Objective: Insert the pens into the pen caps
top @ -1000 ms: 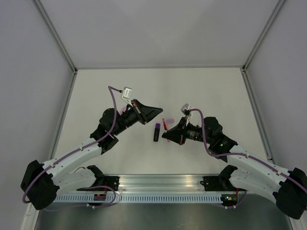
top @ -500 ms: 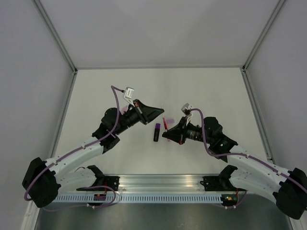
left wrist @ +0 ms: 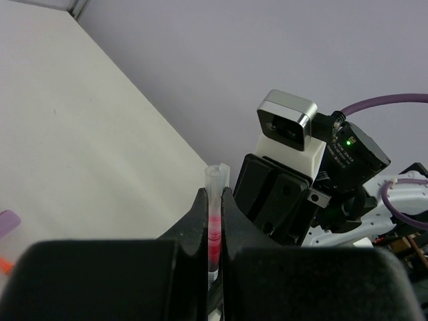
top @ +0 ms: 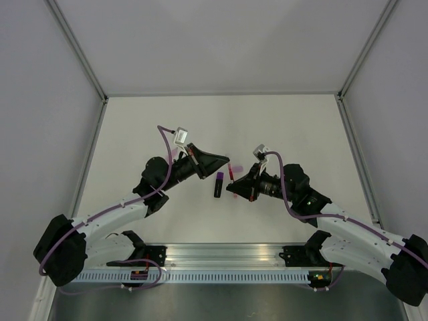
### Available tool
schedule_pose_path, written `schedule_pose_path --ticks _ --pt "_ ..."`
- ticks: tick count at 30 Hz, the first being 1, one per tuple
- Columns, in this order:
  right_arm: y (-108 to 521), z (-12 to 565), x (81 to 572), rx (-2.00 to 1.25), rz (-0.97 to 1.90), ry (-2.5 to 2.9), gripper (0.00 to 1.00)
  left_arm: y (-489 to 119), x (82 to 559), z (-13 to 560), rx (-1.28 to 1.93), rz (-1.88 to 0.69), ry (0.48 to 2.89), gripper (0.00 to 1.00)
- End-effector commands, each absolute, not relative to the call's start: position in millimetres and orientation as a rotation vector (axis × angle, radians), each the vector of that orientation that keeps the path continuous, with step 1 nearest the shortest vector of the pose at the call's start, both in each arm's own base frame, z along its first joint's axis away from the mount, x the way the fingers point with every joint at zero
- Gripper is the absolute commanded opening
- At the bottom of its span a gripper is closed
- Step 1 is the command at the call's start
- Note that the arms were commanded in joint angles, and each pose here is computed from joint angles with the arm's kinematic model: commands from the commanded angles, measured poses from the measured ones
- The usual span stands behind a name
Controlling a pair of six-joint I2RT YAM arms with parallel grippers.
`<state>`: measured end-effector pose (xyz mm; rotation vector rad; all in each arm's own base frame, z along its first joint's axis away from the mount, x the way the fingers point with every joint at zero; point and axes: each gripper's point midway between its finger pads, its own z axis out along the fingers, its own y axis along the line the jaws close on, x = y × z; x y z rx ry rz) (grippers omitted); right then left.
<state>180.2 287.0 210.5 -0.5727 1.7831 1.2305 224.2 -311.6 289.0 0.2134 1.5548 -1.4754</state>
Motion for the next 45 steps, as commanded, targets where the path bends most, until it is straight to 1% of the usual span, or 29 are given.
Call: schedule_pose_path --ticks 1,3,4,6,7,9,10,13,15,16,23,29,35,38,40,42,43,44,45 --pt "287 244 194 -0.515 1.213 1.661 0.00 -324 196 285 0.413 -1.574 1.513 0.02" --pt "287 243 192 -0.527 1.219 1.659 0.00 -327 193 285 0.441 -1.595 1.514 0.04" --pt "287 243 192 -0.528 1.220 1.659 0.00 -327 192 283 0.446 -1.596 1.518 0.09" --pt "287 245 190 -0.539 1.228 1.651 0.00 -327 192 282 0.444 -1.592 1.519 0.15" --pt "288 245 189 -0.545 1.232 1.650 0.00 -326 192 280 0.440 -1.583 1.529 0.21" --pt "289 244 188 -0.553 1.240 1.653 0.00 -324 195 283 0.423 -1.568 1.524 0.27" --pt "289 245 186 -0.563 1.246 1.650 0.00 -323 197 281 0.410 -1.555 1.540 0.33" --pt "291 245 183 -0.583 1.265 1.648 0.00 -322 202 284 0.387 -1.527 1.557 0.45" --pt "292 245 183 -0.582 1.269 1.651 0.00 -322 205 286 0.388 -1.505 1.562 0.50" --pt "292 244 183 -0.581 1.269 1.655 0.00 -321 207 289 0.377 -1.491 1.559 0.55" --pt "296 242 179 -0.608 1.297 1.665 0.00 -320 216 299 0.363 -1.436 1.577 0.65" --pt "297 242 176 -0.623 1.310 1.663 0.00 -322 220 315 0.363 -1.428 1.557 0.67" --pt "300 242 172 -0.642 1.325 1.663 0.00 -324 224 316 0.364 -1.412 1.576 0.65" --pt "300 242 170 -0.650 1.330 1.661 0.00 -324 224 313 0.365 -1.410 1.586 0.63" --pt "301 241 170 -0.651 1.330 1.666 0.00 -325 224 310 0.372 -1.411 1.591 0.54" --pt "301 242 170 -0.649 1.331 1.662 0.00 -327 222 307 0.382 -1.424 1.598 0.41" --pt "301 243 171 -0.647 1.328 1.658 0.00 -328 220 301 0.392 -1.435 1.613 0.25" --pt "301 244 172 -0.642 1.323 1.657 0.00 -329 217 302 0.392 -1.456 1.605 0.17" --pt "301 249 173 -0.644 1.319 1.656 0.00 -330 216 300 0.397 -1.473 1.604 0.07"
